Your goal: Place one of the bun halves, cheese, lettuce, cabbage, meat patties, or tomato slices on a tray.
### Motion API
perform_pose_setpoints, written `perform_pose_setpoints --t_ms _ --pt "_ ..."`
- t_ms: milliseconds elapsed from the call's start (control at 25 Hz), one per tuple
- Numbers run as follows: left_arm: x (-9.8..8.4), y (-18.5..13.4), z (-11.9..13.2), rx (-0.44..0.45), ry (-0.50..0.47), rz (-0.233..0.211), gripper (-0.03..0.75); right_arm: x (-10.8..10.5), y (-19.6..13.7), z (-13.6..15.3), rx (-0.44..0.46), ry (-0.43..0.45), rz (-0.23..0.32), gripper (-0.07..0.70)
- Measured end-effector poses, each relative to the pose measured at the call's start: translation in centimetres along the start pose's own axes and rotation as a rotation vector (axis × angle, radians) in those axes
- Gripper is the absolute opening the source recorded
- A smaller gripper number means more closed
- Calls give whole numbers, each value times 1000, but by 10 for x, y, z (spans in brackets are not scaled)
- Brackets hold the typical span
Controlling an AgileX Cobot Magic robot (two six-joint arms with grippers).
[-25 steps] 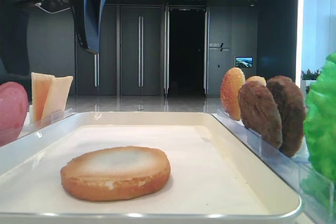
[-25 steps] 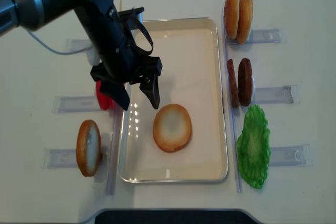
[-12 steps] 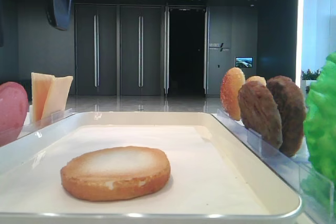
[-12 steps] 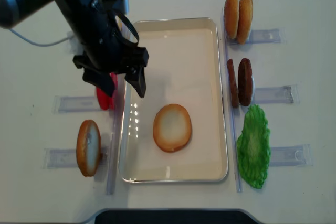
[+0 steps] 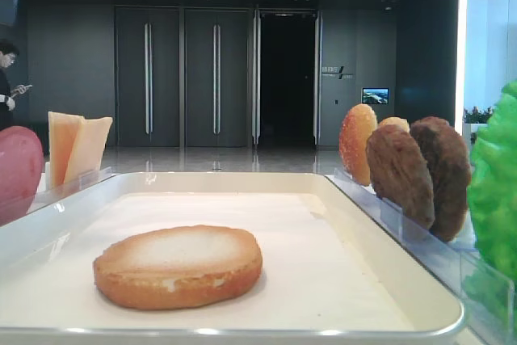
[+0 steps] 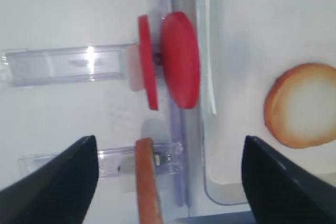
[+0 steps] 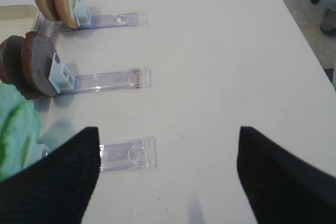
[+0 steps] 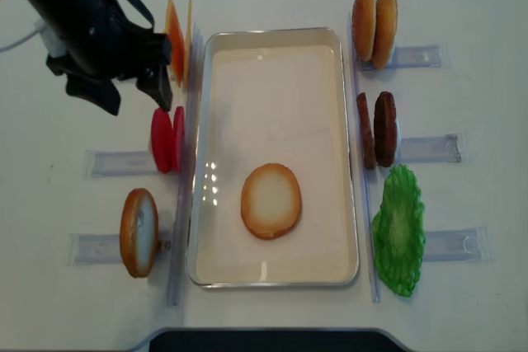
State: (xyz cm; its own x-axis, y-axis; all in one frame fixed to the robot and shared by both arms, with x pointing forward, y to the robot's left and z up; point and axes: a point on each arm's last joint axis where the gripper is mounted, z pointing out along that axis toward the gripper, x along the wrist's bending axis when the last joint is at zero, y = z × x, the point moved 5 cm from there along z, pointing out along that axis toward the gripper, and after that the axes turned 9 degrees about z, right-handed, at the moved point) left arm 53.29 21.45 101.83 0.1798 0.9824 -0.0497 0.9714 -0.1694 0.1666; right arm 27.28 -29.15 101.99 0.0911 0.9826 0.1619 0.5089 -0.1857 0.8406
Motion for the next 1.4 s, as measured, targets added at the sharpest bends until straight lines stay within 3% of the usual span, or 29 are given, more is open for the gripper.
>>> perform_pose_setpoints --t_ms 80,480,560,880,1160,1400 --pt "15 0 -5 -17 33 -7 646 0 0 0 0 0 0 540" --pt "86 -11 -32 -85 123 -135 643 0 0 0 0 0 0 540" --pt "96 -14 -37 -95 139 -141 643 0 0 0 0 0 0 540" --pt "94 -38 -60 -156 158 -120 644 0 0 0 0 0 0 540" --pt "80 -97 -69 -199 160 -119 644 0 0 0 0 0 0 540" --pt "67 -153 -65 -255 162 -77 644 0 0 0 0 0 0 540"
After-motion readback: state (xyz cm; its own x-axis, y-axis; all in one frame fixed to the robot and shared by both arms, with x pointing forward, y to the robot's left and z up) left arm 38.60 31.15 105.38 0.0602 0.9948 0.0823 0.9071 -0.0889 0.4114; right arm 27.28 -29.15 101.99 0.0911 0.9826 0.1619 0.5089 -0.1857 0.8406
